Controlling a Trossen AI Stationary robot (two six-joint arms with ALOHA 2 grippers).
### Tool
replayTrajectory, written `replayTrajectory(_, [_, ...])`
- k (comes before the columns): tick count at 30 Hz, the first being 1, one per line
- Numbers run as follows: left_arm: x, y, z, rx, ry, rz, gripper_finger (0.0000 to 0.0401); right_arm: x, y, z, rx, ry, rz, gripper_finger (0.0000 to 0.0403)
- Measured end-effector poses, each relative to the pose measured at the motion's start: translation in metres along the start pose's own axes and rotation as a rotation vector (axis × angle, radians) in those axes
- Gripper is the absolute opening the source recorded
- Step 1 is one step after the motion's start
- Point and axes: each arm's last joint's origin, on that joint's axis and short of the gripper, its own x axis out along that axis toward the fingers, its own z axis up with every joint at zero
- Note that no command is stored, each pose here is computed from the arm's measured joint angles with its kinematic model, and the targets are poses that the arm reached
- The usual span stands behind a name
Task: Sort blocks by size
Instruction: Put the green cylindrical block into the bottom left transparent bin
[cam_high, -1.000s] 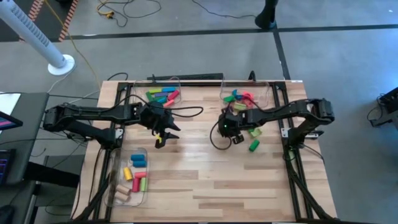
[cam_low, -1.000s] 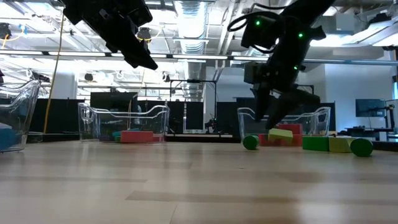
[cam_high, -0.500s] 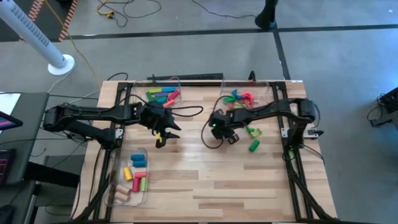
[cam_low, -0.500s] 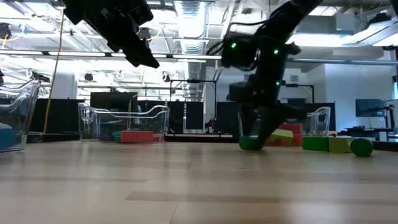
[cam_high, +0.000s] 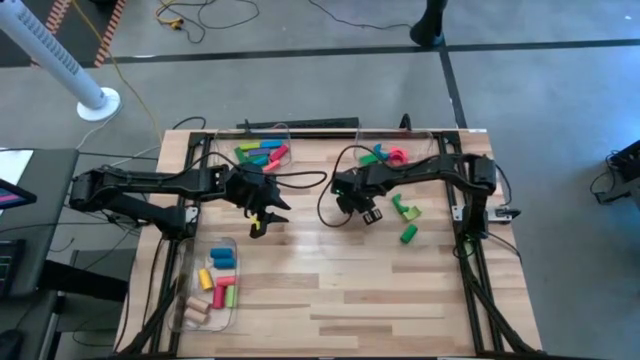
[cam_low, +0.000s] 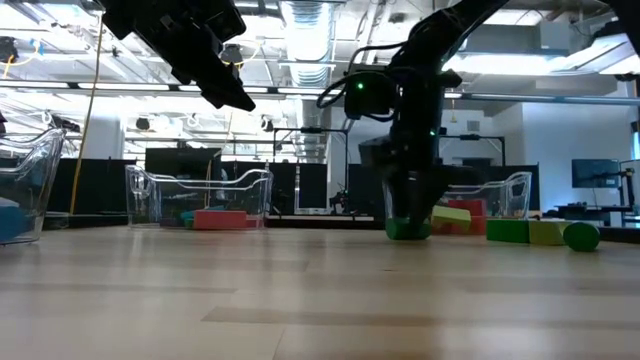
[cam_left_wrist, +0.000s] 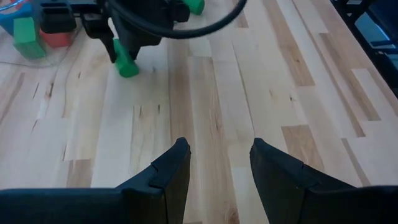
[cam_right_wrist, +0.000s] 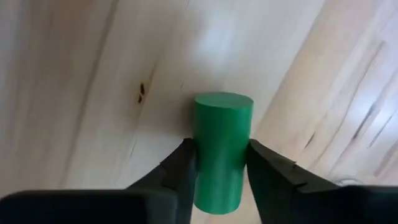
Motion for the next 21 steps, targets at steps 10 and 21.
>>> replayTrajectory(10, [0.000,0.000,0.000,-0.002,0.000,0.000,0.0158,-0.007,0.003,0.016,0.088,-0.128,0.033,0.0110])
replayTrajectory(21, [0.001,-0.007,0.001,0.007,0.000,-0.024,0.0158,-0.011,0.003,0.019,0.138,-0.133,0.053,0.0113])
